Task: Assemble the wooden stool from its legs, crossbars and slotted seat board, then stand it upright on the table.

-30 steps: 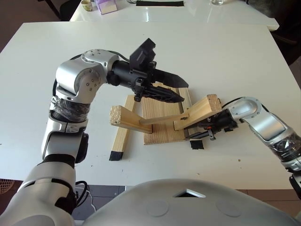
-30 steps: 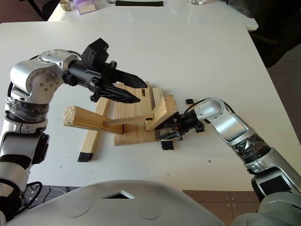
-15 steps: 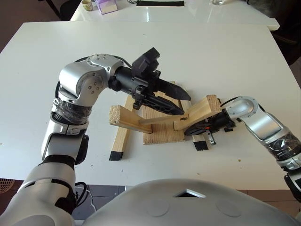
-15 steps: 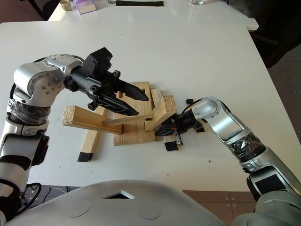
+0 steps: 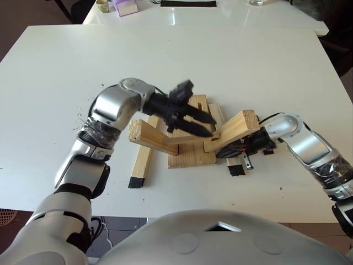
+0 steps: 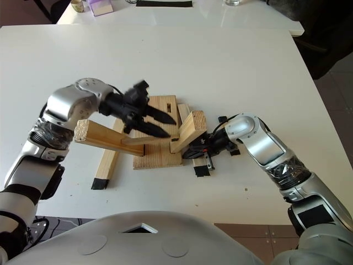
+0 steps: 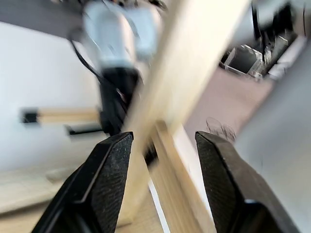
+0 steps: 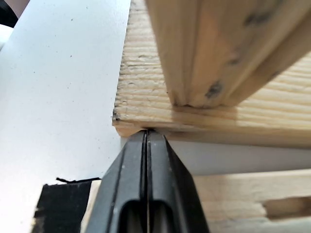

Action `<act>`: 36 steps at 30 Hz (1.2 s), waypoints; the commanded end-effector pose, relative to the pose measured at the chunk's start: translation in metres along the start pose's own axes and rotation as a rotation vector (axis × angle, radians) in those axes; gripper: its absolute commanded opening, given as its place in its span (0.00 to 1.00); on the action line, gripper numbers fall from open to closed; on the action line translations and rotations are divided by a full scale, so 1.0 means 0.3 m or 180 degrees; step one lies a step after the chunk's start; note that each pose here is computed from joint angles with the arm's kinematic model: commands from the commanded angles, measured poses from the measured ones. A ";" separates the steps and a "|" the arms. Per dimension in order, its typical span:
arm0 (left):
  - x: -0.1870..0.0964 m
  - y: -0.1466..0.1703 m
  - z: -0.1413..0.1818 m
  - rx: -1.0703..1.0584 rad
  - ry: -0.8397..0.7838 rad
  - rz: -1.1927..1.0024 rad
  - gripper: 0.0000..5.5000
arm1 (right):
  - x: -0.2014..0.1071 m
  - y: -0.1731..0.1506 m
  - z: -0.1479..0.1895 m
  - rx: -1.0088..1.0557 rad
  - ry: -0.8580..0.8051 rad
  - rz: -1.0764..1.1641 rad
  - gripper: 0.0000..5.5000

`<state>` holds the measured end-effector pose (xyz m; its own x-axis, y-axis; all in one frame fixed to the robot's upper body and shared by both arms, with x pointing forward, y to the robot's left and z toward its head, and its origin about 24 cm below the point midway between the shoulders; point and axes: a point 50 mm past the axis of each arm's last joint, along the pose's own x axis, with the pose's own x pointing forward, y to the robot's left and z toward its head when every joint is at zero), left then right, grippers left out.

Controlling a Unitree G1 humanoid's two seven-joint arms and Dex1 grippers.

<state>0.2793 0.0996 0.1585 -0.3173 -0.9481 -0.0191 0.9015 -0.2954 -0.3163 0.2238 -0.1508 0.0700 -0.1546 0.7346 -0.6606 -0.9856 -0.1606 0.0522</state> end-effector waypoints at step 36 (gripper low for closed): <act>-0.042 -0.315 -0.226 0.1336 0.0122 0.4785 0.70 | 0.036 0.177 0.325 0.1622 -0.1576 -0.4390 0.22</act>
<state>0.1749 0.1685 0.1332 0.9673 -0.2519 -0.0295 0.2471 0.9097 0.3338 0.1655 -0.1083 0.1384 0.9914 0.0988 -0.0863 -0.1086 0.9872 -0.1167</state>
